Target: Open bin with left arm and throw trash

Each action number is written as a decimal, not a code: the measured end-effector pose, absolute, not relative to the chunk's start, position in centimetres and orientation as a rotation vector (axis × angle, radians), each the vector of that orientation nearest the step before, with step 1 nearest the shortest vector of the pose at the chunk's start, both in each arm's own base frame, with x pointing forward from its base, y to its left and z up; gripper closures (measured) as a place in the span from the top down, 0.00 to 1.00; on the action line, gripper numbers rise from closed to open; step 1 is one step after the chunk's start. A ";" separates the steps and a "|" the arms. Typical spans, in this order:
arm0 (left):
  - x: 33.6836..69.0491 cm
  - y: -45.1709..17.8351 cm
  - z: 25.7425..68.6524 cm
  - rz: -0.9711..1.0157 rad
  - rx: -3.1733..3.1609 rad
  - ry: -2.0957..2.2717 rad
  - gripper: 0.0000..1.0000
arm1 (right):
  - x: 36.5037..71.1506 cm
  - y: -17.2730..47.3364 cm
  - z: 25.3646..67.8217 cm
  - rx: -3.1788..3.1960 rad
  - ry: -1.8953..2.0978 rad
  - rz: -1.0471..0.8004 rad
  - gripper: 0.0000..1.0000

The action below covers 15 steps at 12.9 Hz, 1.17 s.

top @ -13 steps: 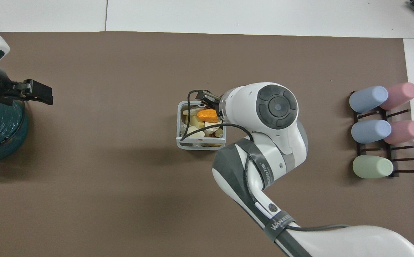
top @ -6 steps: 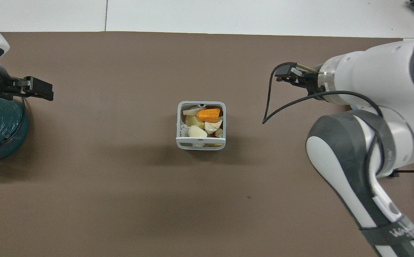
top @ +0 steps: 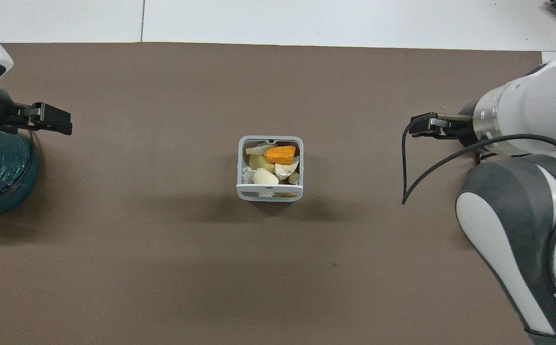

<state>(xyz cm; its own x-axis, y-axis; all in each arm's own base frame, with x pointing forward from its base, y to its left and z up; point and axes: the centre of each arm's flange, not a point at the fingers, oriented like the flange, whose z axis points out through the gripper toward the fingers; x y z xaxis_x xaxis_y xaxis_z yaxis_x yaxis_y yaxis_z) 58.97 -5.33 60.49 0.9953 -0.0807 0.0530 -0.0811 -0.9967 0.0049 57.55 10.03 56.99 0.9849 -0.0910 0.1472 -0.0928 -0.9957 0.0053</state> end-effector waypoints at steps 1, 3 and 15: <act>59.0 -5.3 60.5 0.083 3.131 -0.127 1.00 | 57.5 9.3 57.2 3.101 -0.055 0.227 1.00; 59.0 -5.3 60.4 0.082 3.132 -0.126 1.00 | 57.4 7.9 57.7 3.089 0.057 0.191 1.00; 59.0 -5.3 60.4 0.081 3.132 -0.132 1.00 | 56.1 8.0 56.8 3.100 0.080 0.038 1.00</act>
<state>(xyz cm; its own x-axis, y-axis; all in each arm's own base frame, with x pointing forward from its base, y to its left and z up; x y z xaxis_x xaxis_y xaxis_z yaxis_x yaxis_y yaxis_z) 58.96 -5.27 60.40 0.9951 -0.0836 0.0519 -0.0839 -0.9965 0.0035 56.13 7.97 56.78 0.9984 0.0519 0.0237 0.0510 -0.9979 0.0405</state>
